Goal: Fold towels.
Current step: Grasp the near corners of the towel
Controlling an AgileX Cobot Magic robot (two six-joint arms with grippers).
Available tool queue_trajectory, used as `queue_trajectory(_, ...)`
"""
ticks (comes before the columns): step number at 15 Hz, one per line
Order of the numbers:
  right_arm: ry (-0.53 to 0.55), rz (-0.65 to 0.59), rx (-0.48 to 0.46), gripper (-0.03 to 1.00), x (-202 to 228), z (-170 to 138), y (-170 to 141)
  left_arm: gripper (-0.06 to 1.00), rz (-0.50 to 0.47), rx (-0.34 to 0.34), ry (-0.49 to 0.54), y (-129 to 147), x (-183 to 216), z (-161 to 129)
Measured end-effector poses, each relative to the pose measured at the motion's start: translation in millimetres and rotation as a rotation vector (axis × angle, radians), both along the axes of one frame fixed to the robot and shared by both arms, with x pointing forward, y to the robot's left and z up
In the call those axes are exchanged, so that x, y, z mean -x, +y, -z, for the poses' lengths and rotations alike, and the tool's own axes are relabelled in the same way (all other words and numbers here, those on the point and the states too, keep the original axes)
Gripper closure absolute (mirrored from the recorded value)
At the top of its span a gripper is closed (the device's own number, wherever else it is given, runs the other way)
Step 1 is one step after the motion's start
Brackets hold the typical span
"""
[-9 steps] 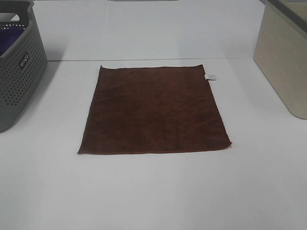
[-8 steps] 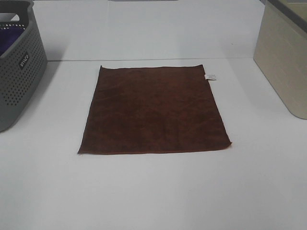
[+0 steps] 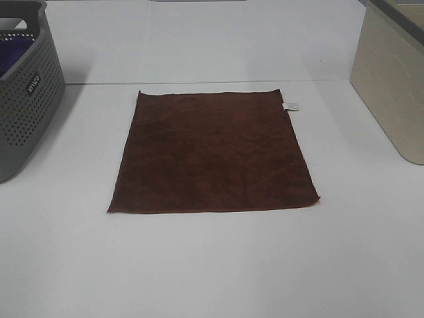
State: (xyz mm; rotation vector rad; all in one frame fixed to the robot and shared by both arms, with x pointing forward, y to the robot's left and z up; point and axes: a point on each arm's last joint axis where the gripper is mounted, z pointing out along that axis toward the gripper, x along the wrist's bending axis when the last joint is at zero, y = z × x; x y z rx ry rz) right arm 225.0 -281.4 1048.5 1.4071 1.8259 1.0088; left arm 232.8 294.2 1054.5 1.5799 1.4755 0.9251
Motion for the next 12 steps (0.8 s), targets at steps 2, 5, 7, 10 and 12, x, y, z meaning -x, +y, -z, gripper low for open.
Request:
queue_trajectory(2, 0.000, 0.000, 0.000, 0.12, 0.0, 0.0, 0.0, 0.23, 0.000, 0.000, 0.000, 0.0, 0.0, 0.0)
queue_trajectory(5, 0.000, 0.000, 0.000, 0.12, 0.0, 0.0, 0.0, 0.23, 0.000, 0.000, 0.000, 0.0, 0.0, 0.0)
queue_trajectory(7, 0.000, 0.000, 0.000, 0.12, 0.0, 0.0, 0.0, 0.23, 0.000, 0.000, 0.000, 0.0, 0.0, 0.0)
queue_trajectory(10, 0.000, 0.000, 0.000, 0.12, 0.0, 0.0, 0.0, 0.23, 0.000, 0.000, 0.000, 0.0, 0.0, 0.0)
queue_trajectory(12, 0.000, 0.000, 0.000, 0.12, 0.0, 0.0, 0.0, 0.23, 0.000, 0.000, 0.000, 0.0, 0.0, 0.0)
